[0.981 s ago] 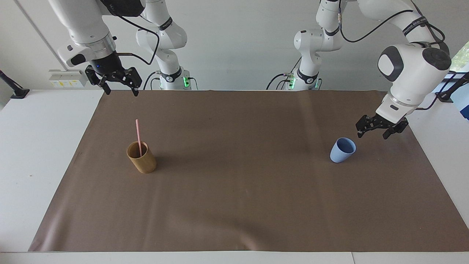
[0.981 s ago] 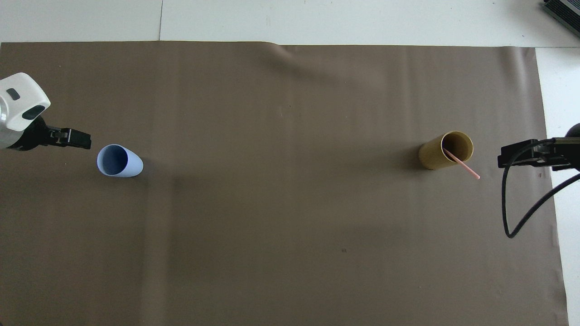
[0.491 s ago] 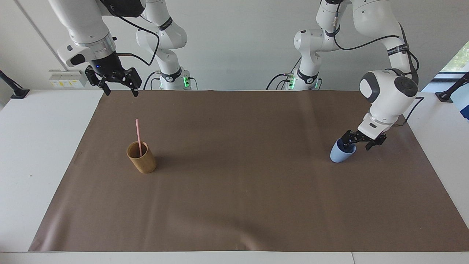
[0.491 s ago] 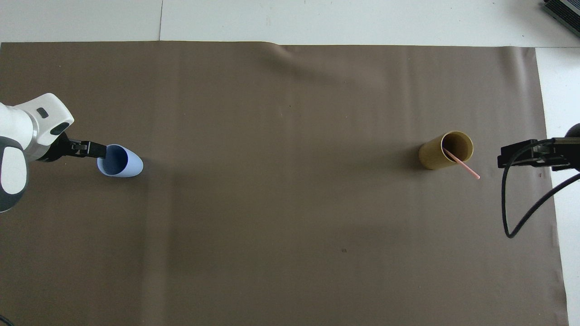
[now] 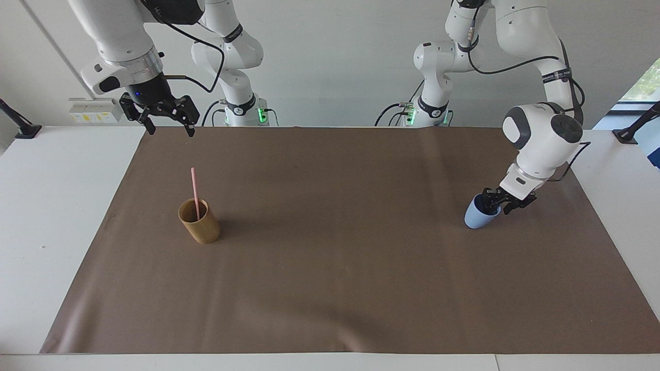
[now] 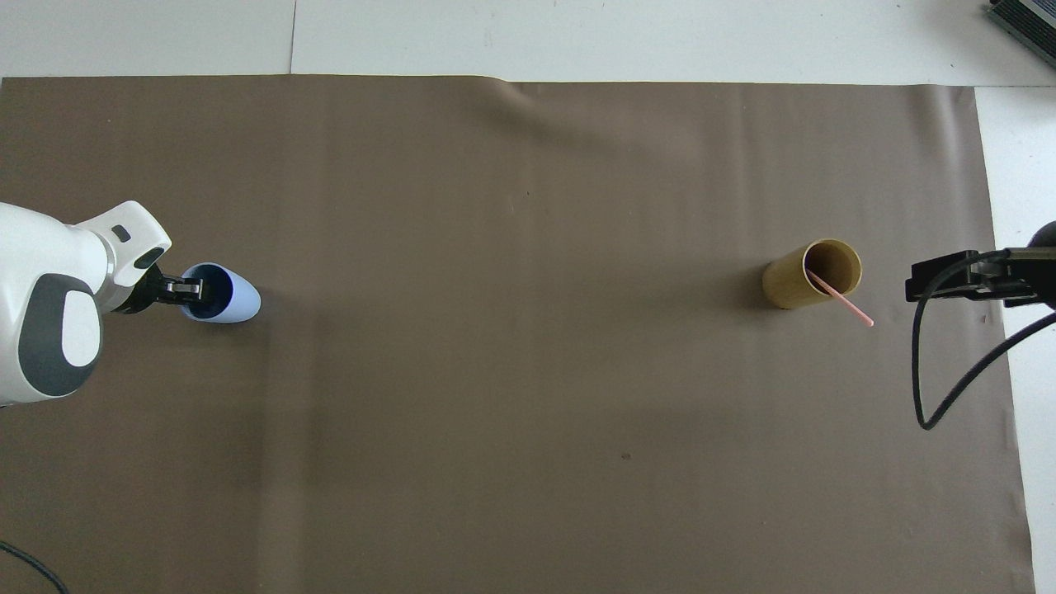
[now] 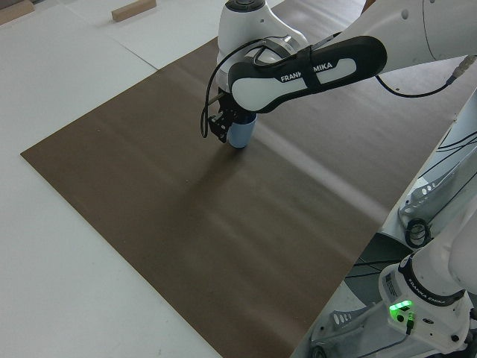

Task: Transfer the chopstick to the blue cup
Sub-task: 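Carry the white-blue cup with the left gripper toward the table center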

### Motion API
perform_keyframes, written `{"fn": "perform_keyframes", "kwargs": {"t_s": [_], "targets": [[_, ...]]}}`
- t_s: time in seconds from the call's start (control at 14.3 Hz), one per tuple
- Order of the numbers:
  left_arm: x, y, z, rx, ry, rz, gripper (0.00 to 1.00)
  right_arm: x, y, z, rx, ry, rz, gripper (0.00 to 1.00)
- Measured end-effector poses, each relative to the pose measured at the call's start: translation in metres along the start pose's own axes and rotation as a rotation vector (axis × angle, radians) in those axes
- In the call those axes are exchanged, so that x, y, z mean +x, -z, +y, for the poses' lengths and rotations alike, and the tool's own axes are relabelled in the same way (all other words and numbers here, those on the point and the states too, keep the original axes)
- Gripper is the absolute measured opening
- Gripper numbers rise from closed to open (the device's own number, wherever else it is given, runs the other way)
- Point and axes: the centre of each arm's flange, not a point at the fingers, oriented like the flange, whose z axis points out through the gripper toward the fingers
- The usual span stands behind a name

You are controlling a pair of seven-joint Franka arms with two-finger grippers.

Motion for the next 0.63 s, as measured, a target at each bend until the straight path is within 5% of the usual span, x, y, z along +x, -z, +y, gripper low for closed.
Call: {"fn": "perform_keyframes", "kwargs": {"t_s": [0.28,0.63], "targets": [[0.000,0.001,0.001,-0.022,0.017,0.006,0.05,0.000,-0.001,0.000,0.000,0.000,-0.001,1.00],[0.003,0.014,0.008,-0.032,0.016,0.025,0.05,0.000,-0.001,0.000,0.000,0.000,-0.002,1.00]]}}
